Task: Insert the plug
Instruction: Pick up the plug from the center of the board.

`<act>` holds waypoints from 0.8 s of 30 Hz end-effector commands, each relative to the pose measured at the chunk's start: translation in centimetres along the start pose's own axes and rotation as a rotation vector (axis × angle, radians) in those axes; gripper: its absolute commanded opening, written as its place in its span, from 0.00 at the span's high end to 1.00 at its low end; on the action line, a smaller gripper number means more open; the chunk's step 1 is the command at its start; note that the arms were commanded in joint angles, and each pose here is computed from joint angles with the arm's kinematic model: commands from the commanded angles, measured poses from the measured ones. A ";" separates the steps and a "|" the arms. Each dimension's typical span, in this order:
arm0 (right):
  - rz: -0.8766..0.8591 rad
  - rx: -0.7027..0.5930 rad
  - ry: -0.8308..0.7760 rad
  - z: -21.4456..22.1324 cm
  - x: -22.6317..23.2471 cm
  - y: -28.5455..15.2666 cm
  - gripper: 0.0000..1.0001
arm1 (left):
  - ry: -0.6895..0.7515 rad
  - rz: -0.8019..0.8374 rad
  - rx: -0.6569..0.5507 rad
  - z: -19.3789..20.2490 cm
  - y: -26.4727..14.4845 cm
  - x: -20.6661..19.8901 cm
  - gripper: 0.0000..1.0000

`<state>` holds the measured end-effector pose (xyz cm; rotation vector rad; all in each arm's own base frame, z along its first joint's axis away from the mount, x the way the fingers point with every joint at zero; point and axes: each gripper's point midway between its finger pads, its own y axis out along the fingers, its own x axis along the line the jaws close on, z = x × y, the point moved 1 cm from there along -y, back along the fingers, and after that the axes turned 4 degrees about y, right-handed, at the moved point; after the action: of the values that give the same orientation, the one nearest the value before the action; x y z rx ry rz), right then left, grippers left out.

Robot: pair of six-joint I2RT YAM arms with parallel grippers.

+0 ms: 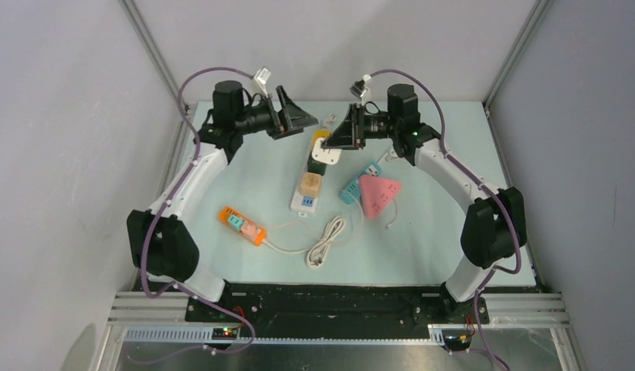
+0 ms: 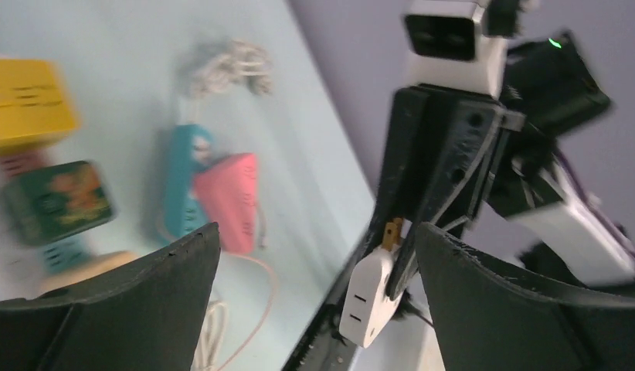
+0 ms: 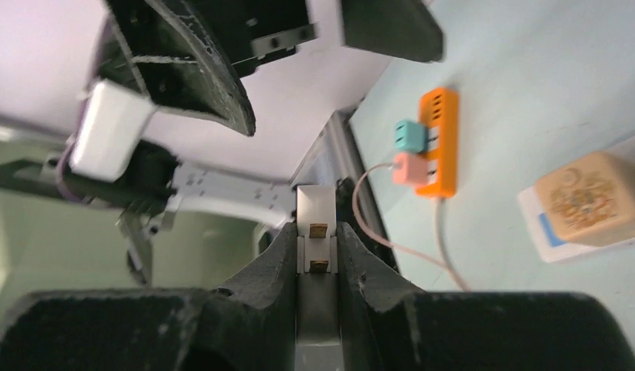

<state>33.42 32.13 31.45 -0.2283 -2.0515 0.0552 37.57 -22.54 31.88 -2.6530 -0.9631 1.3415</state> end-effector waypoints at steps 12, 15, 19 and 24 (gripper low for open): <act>-0.244 0.125 -0.090 0.3 5.6 -6.2 1.00 | 0.140 0.575 0.166 4.8 -2.2 -10.7 0.17; -0.246 0.114 -0.073 -0.5 5.1 -6.5 1.00 | 0.100 0.603 0.223 5.6 -1.3 -11.5 0.28; -0.235 0.102 -0.070 -1.2 4.3 -6.9 1.00 | 0.035 0.604 0.275 6.1 0.7 -11.5 0.38; -0.243 0.128 -0.077 -0.9 4.1 -7.1 1.00 | -0.014 0.597 0.291 5.4 2.5 -11.4 0.42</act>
<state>32.00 26.08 35.40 0.0451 -2.0764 0.0251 29.25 -31.38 34.59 -2.7829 0.0206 1.4255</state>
